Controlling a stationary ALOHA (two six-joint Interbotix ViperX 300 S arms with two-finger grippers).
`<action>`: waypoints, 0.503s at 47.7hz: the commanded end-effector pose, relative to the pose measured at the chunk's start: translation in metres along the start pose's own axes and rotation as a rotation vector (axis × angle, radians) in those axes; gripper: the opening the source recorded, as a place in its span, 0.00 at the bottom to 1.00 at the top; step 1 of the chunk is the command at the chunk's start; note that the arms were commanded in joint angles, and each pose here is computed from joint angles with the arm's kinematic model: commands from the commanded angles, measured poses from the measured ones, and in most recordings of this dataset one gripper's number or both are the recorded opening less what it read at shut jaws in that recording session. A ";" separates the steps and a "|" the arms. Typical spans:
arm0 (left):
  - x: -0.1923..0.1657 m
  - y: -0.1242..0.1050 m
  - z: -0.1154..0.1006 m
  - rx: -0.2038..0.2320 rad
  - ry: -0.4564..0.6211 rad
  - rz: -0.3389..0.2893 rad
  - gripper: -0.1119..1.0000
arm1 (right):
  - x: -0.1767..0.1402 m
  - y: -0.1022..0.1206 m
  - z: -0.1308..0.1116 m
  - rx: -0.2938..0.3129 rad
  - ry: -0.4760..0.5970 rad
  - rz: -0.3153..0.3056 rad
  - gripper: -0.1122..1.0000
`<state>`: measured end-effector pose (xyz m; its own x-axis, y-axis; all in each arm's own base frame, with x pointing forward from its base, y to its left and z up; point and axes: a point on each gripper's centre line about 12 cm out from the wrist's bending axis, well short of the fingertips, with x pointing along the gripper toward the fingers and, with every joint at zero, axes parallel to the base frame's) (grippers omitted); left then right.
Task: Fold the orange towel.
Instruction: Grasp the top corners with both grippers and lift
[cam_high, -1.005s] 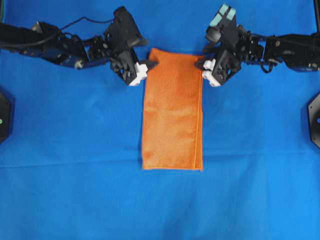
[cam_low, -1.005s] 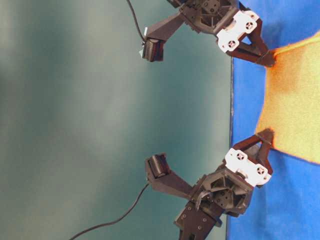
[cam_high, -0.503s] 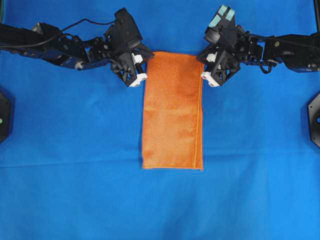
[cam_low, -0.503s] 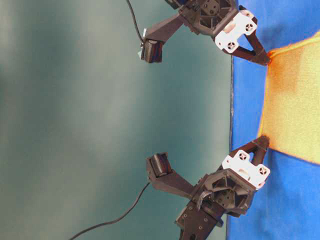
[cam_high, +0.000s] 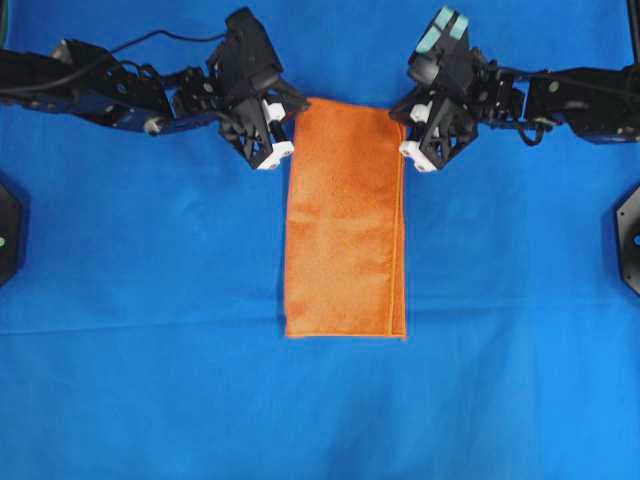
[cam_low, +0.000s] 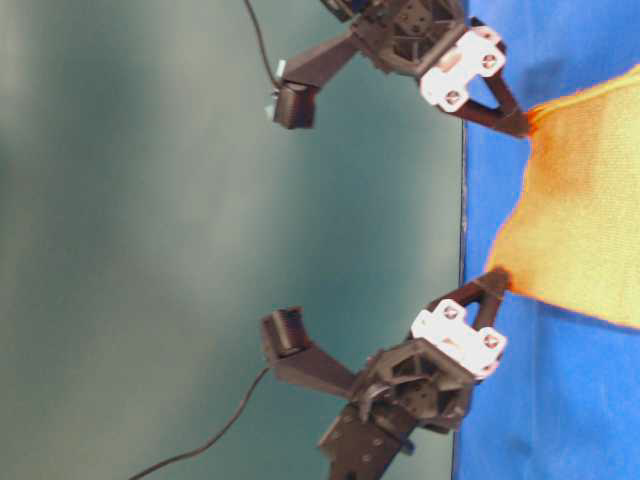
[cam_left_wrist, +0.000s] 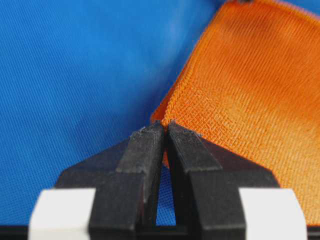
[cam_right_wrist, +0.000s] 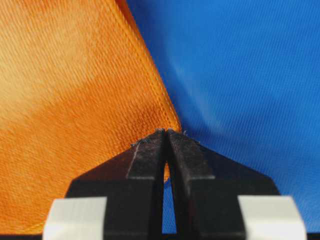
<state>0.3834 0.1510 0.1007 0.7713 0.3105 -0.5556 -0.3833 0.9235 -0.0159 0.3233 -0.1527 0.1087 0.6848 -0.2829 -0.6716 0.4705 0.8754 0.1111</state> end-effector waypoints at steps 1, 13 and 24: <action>-0.013 -0.005 0.020 0.004 -0.046 -0.010 0.12 | -0.015 0.005 0.017 -0.005 -0.059 0.011 0.12; -0.042 -0.025 0.032 0.029 -0.060 -0.055 0.12 | -0.050 0.033 0.027 -0.052 -0.093 0.056 0.12; -0.069 -0.061 0.036 0.080 -0.055 -0.139 0.12 | -0.078 0.076 0.019 -0.104 -0.112 0.162 0.12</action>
<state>0.3713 0.0924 0.1527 0.8180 0.2077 -0.5363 -0.2584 0.9658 -0.0200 0.3148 -0.0851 0.1697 0.7761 -0.1978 -0.5988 0.3305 0.9363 0.1191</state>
